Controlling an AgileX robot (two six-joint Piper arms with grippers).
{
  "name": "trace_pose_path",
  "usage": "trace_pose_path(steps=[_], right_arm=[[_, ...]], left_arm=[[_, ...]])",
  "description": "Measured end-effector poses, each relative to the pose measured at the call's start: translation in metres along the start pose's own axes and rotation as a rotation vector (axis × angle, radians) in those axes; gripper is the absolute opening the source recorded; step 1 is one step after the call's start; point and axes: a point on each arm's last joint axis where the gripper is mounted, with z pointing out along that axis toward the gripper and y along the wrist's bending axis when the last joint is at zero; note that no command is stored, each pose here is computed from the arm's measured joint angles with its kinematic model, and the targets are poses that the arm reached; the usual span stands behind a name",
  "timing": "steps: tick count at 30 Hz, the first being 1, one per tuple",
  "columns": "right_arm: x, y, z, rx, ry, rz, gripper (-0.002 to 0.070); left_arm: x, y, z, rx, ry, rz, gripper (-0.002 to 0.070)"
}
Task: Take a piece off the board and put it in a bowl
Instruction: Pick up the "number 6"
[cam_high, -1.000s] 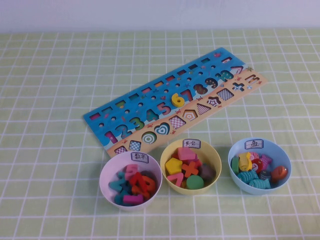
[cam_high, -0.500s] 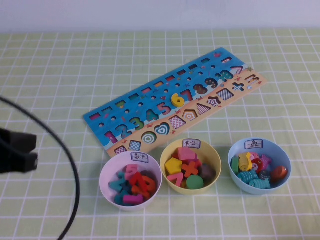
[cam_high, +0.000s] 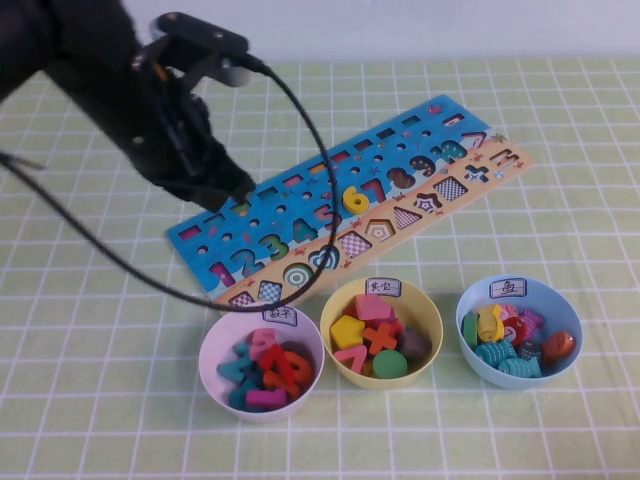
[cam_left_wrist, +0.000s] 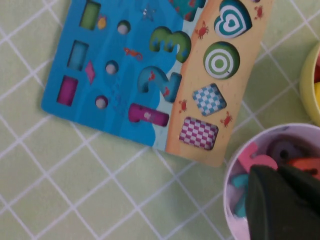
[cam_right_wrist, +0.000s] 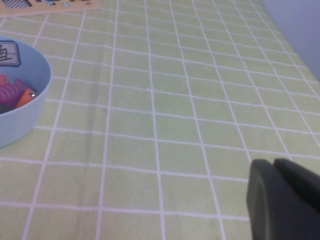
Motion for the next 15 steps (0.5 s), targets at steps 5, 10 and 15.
trace_pose_path(steps=[5, 10, 15], right_arm=[[0.000, 0.000, 0.000, 0.000, 0.000, 0.000, -0.0017], [0.000, 0.000, 0.000, 0.000, 0.000, 0.000, -0.0017], [0.000, 0.000, 0.000, 0.000, 0.000, 0.000, -0.0017]], left_arm=[[-0.048, -0.013, 0.036, -0.025, 0.015, 0.081, -0.0004], [-0.080, -0.029, 0.064, -0.021, -0.009, 0.134, -0.0004], [-0.097, -0.031, 0.076, -0.036, -0.037, 0.148, 0.0062]])
